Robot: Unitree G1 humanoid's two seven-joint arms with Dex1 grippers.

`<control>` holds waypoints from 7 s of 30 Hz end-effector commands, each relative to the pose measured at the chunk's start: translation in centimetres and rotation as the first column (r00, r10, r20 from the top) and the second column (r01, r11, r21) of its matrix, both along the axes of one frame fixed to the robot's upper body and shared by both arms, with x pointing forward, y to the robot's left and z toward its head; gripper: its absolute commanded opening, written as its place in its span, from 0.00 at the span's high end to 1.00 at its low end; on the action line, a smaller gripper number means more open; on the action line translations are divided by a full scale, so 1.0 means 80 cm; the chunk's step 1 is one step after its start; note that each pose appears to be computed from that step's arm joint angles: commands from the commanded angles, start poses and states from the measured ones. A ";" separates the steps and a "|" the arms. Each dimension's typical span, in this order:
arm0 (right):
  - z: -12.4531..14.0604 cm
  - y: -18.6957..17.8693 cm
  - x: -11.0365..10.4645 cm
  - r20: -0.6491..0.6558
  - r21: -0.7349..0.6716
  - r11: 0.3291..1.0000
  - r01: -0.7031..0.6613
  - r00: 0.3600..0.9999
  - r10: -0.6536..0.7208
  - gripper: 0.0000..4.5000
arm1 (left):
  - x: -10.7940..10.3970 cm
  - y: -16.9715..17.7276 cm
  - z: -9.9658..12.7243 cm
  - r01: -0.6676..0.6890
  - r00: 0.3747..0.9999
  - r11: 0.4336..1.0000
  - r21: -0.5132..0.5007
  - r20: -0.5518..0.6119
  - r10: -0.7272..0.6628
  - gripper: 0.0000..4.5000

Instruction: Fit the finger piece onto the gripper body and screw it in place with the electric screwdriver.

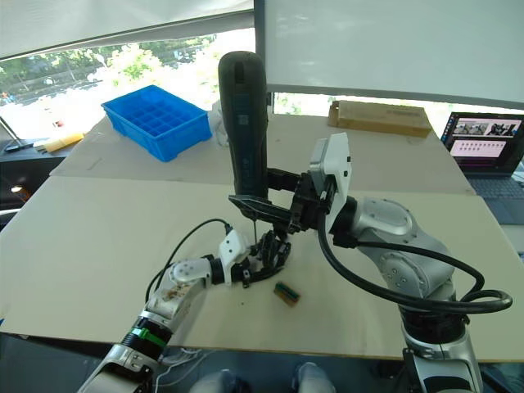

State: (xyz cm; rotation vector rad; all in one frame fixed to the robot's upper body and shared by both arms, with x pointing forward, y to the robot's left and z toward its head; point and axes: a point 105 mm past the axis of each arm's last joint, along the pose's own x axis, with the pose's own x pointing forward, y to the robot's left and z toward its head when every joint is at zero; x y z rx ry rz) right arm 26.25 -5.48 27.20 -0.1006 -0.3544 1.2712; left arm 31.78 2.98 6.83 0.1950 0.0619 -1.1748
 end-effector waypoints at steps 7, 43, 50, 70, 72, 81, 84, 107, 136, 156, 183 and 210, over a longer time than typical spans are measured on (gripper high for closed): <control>0.002 0.001 -0.007 0.049 -0.001 1.000 0.010 0.999 -0.010 0.58 | -0.015 -0.002 -0.030 0.039 0.995 0.998 0.047 -0.095 -0.035 0.49; -0.011 0.004 -0.007 0.064 -0.038 0.999 0.020 0.998 -0.017 0.58 | -0.018 -0.006 -0.029 0.043 0.994 0.998 0.045 -0.100 -0.038 0.49; -0.011 0.006 -0.009 0.055 -0.032 0.999 0.004 0.998 -0.003 0.58 | -0.017 -0.005 -0.028 0.041 0.994 0.998 0.045 -0.102 -0.036 0.49; -0.024 0.001 0.004 0.016 -0.026 0.998 0.059 0.998 -0.058 0.58 | -0.016 -0.006 -0.028 0.038 0.994 0.998 0.043 -0.100 -0.034 0.49; -0.028 -0.001 0.008 -0.002 -0.025 0.997 0.077 0.997 -0.077 0.58 | -0.016 -0.006 -0.028 0.039 0.994 0.998 0.042 -0.100 -0.035 0.49; -0.047 -0.010 0.027 -0.098 -0.013 0.986 0.166 0.981 -0.166 0.58 | -0.016 -0.006 -0.028 0.040 0.994 0.998 0.043 -0.101 -0.035 0.49; -0.059 -0.010 0.029 -0.111 -0.052 0.984 0.173 0.978 -0.178 0.58 | -0.016 -0.006 -0.028 0.042 0.994 0.998 0.043 -0.102 -0.037 0.49; -0.101 -0.004 0.017 -0.172 -0.171 0.975 0.140 0.970 -0.169 0.58 | -0.014 -0.005 -0.030 0.038 0.994 0.998 0.046 -0.107 -0.033 0.49; -0.107 0.000 0.024 -0.184 -0.181 0.971 0.156 0.965 -0.189 0.58 | -0.017 -0.006 -0.032 0.037 0.993 0.998 0.044 -0.111 -0.032 0.49; 0.031 -0.027 -0.043 0.104 0.036 0.991 -0.127 0.987 0.123 0.58 | -0.007 -0.003 -0.045 -0.018 0.994 0.998 0.058 -0.108 0.024 0.49; -0.064 -0.287 -0.046 -0.523 -0.611 0.751 0.251 0.584 -0.621 0.58 | -0.071 0.220 0.041 0.102 0.994 0.992 0.071 -0.042 -0.099 0.01; -0.183 -0.371 0.007 -0.411 -0.871 0.459 0.173 0.256 -0.875 0.29 | -0.062 0.278 0.074 -0.097 0.995 0.987 0.131 -0.005 0.099 0.00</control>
